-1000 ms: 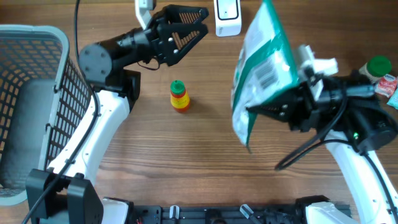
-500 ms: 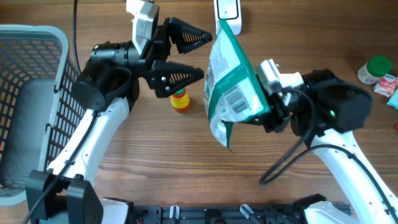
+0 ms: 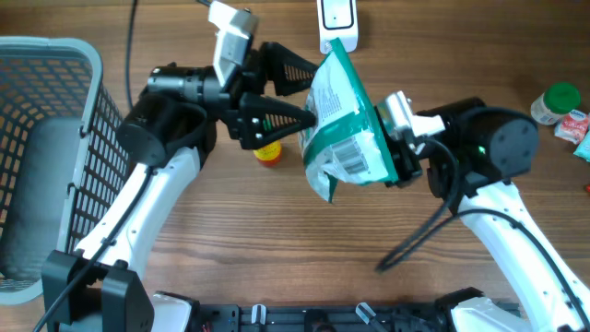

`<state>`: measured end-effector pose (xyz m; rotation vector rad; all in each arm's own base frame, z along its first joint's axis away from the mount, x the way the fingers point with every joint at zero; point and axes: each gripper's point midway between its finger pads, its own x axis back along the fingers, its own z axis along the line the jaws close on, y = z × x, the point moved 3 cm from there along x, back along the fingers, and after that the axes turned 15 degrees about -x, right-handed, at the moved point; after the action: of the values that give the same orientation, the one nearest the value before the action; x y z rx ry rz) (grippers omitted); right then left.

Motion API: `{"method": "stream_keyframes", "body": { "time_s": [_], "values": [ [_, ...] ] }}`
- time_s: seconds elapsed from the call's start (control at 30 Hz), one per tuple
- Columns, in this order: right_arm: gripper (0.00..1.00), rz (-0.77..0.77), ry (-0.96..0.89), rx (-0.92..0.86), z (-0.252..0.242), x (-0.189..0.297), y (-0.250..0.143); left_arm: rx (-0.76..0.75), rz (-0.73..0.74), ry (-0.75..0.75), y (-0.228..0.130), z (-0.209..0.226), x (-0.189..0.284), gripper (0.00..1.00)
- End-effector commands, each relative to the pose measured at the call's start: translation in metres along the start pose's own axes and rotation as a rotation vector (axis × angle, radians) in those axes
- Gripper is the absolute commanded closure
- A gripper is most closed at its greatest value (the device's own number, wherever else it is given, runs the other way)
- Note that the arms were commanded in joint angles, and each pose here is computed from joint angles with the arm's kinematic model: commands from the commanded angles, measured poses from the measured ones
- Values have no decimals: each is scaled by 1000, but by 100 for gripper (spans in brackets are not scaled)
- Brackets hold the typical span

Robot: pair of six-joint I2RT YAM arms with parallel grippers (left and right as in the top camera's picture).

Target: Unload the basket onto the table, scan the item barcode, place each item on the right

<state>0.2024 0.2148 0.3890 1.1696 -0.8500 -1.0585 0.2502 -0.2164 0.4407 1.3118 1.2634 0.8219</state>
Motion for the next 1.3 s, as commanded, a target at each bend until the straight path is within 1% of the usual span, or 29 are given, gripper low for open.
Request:
{"method": "stream_keyframes", "body": {
  "time_s": [0.0,0.03,0.07,0.1,0.13,0.23,0.33,0.37,0.4,0.43,0.47,0.5,0.53,0.6,0.67,0.73,0.77,0.83,0.9,0.93,0.97,1.03,1.1,1.17,1.27],
  "values": [
    [96,49,43,-55,-9,-1,-15,-32,36,-42,-4,-11,-8,36],
    [96,49,43,-63,-10,-1,-16,-32,38,-45,-4,-11,-9,51],
    [96,49,43,-70,-11,-1,-16,-32,41,-45,-4,-11,-9,58],
    [96,50,42,-74,-10,0,-16,-32,45,-45,-5,-11,-9,69],
    [96,49,40,-73,-10,0,-15,-33,52,-44,-6,-11,-8,74],
    [96,44,17,-105,-14,6,-15,-34,79,-19,-8,-7,1,95],
    [96,35,-15,-142,-18,15,-14,-35,75,18,-5,-1,12,96],
    [91,30,-29,-154,-21,19,-14,-37,73,30,-4,0,15,96],
    [75,25,-42,-172,-23,23,-15,-39,72,39,-3,2,18,96],
    [53,19,-57,-187,-26,28,-15,-40,71,47,-3,3,20,96],
    [33,9,-80,-221,-31,35,-17,-42,70,59,-2,4,24,96],
    [7,-11,-122,-286,-42,49,-21,-38,69,85,0,8,32,96],
    [1,-21,-137,-320,-47,55,-23,-20,57,102,2,10,36,96],
    [0,-38,-162,-376,-54,65,-27,21,19,127,8,13,42,96],
    [0,-43,-164,-397,-58,67,-30,90,-50,153,18,18,47,96],
    [0,-41,-163,-380,-58,66,-30,213,-144,198,27,34,52,96],
    [0,-40,-164,-370,-58,66,-30,353,-204,248,28,54,58,96],
    [0,-41,-163,-383,-58,66,-31,560,-261,366,13,91,69,96],
    [0,-44,-162,-409,-60,67,-33,676,-257,485,-13,118,79,96],
    [0,-47,-161,-425,-60,67,-34,707,-235,539,-29,127,82,96],
    [1,-48,-160,-427,-61,67,-36,727,-203,593,-46,135,82,96],
    [1,-52,-158,-444,-63,67,-40,738,-150,608,-63,136,71,96],
    [1,-58,-156,-470,-65,68,-44,718,-128,569,-63,131,57,96],
    [0,-69,-164,-505,-68,68,-47,639,-110,528,-57,124,45,96],
    [1,-144,-266,-612,-85,72,-48,592,-121,531,-49,118,33,96]
  ]
}}
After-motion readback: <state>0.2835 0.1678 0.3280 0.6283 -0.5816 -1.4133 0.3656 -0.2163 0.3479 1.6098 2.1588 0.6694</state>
